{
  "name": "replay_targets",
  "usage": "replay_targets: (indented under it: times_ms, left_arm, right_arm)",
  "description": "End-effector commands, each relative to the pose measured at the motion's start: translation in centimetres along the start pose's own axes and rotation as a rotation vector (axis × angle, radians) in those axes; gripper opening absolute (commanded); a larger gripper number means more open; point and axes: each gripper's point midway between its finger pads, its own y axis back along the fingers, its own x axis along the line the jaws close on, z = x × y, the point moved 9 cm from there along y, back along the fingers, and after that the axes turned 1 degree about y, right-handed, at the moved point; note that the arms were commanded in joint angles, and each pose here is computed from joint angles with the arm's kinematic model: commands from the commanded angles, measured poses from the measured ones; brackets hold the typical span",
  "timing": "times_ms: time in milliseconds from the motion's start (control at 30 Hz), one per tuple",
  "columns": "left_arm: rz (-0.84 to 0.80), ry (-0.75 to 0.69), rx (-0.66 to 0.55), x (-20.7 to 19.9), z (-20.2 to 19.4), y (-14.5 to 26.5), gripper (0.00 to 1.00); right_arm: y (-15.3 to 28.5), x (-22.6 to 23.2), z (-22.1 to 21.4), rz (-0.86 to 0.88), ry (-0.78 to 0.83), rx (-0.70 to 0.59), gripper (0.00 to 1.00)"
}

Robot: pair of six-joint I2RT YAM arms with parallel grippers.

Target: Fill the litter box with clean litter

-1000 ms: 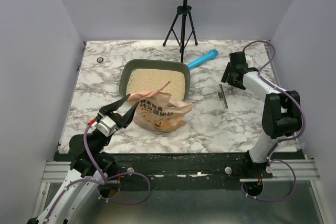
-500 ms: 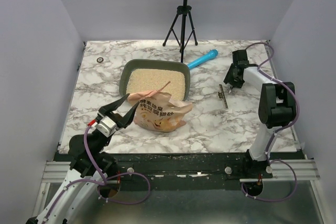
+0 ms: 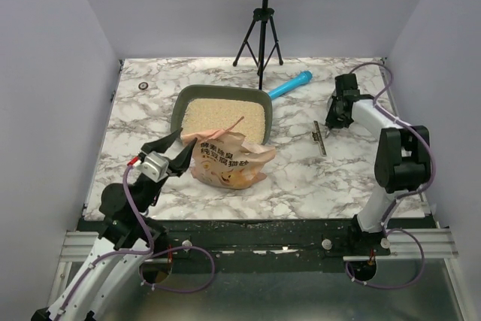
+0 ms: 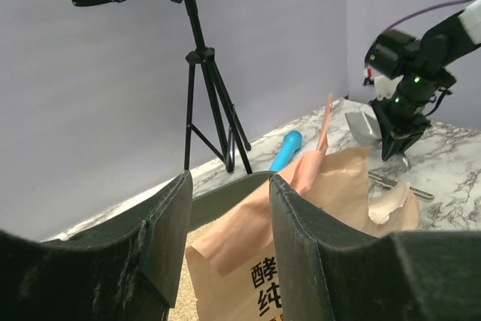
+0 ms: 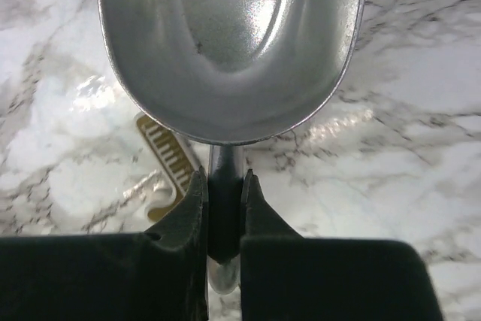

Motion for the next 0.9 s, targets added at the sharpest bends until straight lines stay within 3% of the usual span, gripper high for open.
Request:
replay_targets:
  times_ms: [0,233,500,633,867]
  left_arm:
    - [0.07,0.065,0.057,0.9,2.8,-1.2,0.54]
    - [0.062,0.178,0.148,1.3,7.4,-3.1,0.56]
    - [-0.033,0.301,0.357,1.2,12.8,-6.6,0.56]
    - [-0.105,0.367,0.48,0.7,13.9,-8.4,0.55]
    - [-0.237,0.484,0.617,-0.5,13.9,-10.1,0.54]
  right_arm:
    - [7.0,0.4,2.0,0.034,0.108,-0.204,0.0]
    - [17.0,4.8,-0.2,0.159,0.416,-0.359,0.0]
    - [27.4,8.3,-6.0,0.337,0.863,-0.504,0.0]
    - [30.8,8.2,-8.8,0.336,1.075,-0.528,0.01]
    - [34.6,6.4,-11.9,0.403,1.26,-0.577,0.01]
